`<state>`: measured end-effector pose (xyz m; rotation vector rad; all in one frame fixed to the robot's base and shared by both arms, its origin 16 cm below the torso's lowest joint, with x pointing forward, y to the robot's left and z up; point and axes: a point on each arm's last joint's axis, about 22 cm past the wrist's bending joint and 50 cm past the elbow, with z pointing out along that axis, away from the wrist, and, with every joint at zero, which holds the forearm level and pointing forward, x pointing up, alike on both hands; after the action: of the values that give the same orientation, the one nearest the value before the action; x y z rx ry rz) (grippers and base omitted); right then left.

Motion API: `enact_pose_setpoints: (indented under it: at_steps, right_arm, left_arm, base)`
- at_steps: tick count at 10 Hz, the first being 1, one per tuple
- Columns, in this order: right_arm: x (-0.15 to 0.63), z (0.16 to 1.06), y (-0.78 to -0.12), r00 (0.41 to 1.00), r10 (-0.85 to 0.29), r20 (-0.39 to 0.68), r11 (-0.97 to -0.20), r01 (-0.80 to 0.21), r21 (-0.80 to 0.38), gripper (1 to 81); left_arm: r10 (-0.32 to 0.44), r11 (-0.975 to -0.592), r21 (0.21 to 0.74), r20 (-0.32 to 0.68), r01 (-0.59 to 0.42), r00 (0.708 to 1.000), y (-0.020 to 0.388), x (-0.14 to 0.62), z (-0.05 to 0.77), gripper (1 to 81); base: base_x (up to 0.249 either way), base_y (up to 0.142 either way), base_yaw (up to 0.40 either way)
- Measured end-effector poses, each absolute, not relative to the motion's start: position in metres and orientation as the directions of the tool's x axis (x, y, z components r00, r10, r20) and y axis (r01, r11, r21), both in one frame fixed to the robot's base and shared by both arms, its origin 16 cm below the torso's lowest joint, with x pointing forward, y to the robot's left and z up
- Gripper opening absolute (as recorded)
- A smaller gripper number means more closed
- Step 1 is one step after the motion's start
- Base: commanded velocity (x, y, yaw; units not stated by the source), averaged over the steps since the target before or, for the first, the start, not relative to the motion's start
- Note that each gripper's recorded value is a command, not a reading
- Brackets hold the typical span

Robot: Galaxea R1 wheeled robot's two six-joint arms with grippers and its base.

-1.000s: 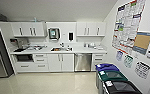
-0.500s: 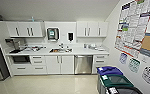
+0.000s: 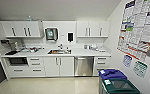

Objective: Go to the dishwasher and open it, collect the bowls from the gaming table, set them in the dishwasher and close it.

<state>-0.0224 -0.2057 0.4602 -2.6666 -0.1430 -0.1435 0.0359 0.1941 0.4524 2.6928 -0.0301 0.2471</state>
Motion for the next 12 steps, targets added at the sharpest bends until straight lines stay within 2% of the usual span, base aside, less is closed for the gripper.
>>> enact_pose_setpoints:
  at_steps: [4, 12]
  right_arm:
    - [-0.021, 0.4609, -0.2043, 0.989, 0.077, 0.126, -0.886, 0.126, -0.447, 81.1]
    - [-0.0179, 0.462, -0.2013, 0.988, 0.075, 0.133, -0.883, 0.127, -0.451, 81.1]
  left_arm:
    - [0.018, -0.905, 0.421, 0.176, -0.059, 0.984, 0.1932, 0.035, 0.4523, 81.1]
    - [0.018, -0.906, 0.419, 0.178, -0.06, 0.984, 0.1948, 0.0367, 0.4524, 81.1]
  base:
    - [0.194, 0.0, 0.0]
    - [0.14, 0.0, 0.0]
